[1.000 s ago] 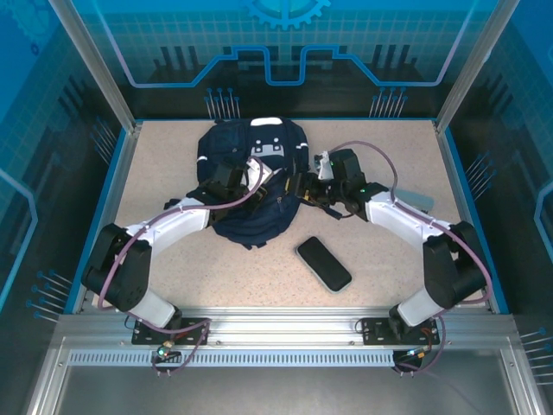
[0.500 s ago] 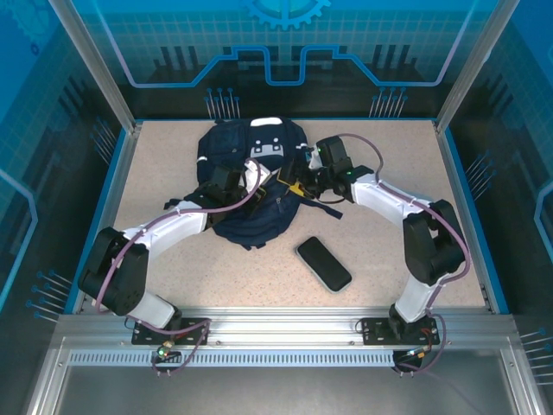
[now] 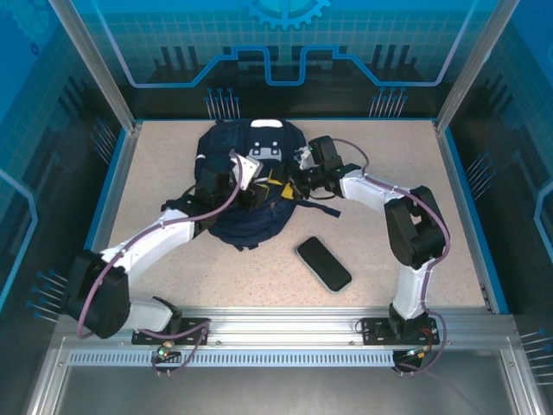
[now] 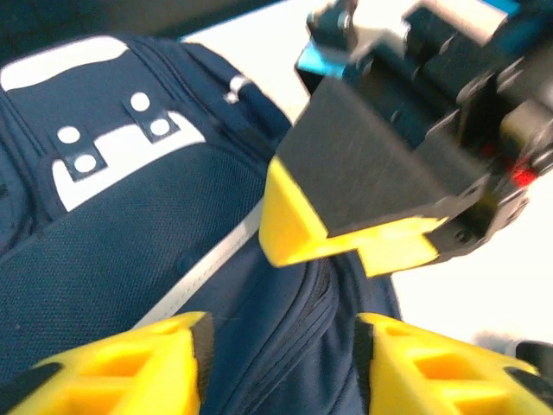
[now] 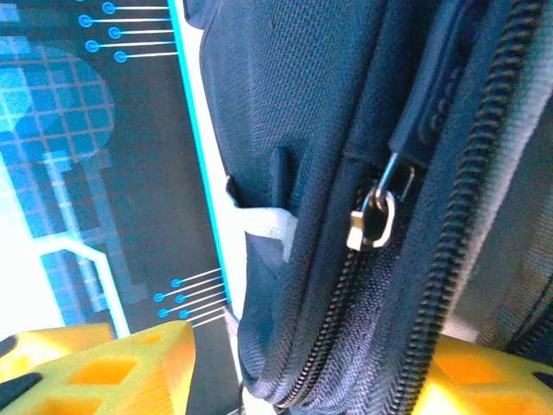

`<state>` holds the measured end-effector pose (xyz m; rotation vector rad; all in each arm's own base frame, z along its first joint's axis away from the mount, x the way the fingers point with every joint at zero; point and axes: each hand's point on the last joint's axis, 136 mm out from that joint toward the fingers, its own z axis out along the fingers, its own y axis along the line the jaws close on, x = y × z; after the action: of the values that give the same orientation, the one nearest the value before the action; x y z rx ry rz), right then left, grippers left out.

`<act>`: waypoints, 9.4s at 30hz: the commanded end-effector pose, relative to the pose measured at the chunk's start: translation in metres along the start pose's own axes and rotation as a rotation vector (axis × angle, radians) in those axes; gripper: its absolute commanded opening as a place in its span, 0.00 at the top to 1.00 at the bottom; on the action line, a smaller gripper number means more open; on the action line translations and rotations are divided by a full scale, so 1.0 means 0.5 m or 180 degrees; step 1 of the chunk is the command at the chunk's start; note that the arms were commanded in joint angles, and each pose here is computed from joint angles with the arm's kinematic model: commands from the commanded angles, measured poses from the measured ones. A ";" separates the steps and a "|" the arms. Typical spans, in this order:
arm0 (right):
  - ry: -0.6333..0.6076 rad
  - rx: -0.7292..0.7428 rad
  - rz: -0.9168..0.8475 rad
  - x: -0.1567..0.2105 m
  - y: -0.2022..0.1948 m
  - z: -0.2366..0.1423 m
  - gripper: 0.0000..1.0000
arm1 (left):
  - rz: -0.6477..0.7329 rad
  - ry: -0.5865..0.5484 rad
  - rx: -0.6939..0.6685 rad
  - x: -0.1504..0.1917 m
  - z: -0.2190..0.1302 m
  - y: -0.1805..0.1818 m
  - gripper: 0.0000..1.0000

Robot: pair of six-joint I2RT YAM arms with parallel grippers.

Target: Pack books, pencil case, and school supplies into a backpack

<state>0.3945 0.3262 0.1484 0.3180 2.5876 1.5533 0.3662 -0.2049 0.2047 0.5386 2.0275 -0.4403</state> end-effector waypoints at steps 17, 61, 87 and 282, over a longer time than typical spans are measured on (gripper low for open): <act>0.0091 -0.0633 -0.0070 0.016 0.107 0.018 0.59 | -0.2438 0.0807 0.0084 0.152 -0.008 -0.062 0.56; -0.0389 -0.0621 0.0019 -0.032 0.079 -0.034 0.91 | -0.2161 0.0969 -0.1023 0.284 -0.063 0.066 1.00; -0.0305 -0.0279 0.0369 0.070 0.037 0.021 0.39 | -0.1463 0.0458 0.0468 0.113 -0.011 -0.106 1.00; -0.0164 0.1798 -0.2142 0.237 -0.043 -0.243 0.37 | 0.0081 -0.1355 -0.0429 -0.199 -0.048 0.033 0.85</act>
<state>0.2445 0.2166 0.1877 -0.3462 2.5979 0.5073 0.4035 -0.1892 0.2229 0.4484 1.8781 -0.2498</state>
